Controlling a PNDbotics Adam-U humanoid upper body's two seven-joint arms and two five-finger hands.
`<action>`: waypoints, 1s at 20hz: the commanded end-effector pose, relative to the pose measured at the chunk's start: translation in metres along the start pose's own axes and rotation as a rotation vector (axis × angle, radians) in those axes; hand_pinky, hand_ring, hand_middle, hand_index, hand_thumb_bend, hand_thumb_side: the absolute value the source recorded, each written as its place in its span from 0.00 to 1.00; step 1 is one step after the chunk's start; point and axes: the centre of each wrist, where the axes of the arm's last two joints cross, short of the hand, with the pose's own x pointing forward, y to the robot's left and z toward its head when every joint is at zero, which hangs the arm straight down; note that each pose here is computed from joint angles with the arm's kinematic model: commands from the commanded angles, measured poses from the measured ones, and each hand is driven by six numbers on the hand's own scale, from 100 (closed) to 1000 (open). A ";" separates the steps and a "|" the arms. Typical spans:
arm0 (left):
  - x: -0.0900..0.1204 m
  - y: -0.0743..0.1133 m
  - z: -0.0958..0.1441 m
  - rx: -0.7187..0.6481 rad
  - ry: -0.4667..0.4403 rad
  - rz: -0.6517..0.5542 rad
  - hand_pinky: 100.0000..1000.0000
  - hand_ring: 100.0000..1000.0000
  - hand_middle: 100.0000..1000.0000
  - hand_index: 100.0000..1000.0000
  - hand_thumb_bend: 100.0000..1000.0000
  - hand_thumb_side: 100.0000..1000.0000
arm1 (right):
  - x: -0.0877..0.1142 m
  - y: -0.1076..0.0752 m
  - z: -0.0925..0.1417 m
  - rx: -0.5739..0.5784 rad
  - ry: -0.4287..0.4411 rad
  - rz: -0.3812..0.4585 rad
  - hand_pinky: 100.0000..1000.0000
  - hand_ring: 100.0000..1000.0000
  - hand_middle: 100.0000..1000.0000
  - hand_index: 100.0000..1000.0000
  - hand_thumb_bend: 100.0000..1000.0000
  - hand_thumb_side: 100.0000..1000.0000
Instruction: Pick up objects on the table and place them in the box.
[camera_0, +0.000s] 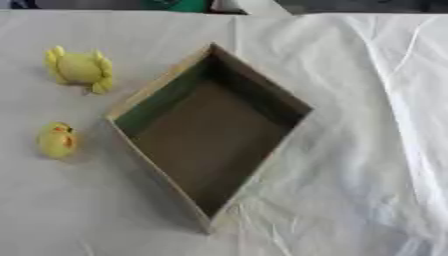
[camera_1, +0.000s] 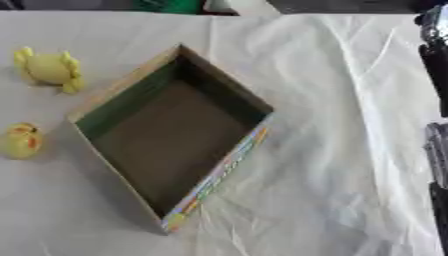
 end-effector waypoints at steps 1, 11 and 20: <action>0.000 0.012 -0.003 -0.095 -0.026 -0.068 0.54 0.71 0.72 0.86 0.30 0.90 | 0.009 -0.003 -0.007 0.013 -0.042 0.004 0.69 0.50 0.37 0.68 0.00 0.44; 0.003 0.010 -0.004 -0.412 -0.034 -0.111 0.59 0.76 0.76 0.90 0.60 1.00 | 0.009 -0.001 -0.007 0.021 -0.044 -0.005 0.69 0.50 0.37 0.68 0.00 0.44; 0.009 0.009 -0.007 -0.480 -0.042 -0.097 0.60 0.78 0.79 0.95 0.47 1.00 | 0.010 0.000 -0.007 0.031 -0.043 -0.012 0.69 0.50 0.37 0.68 0.00 0.44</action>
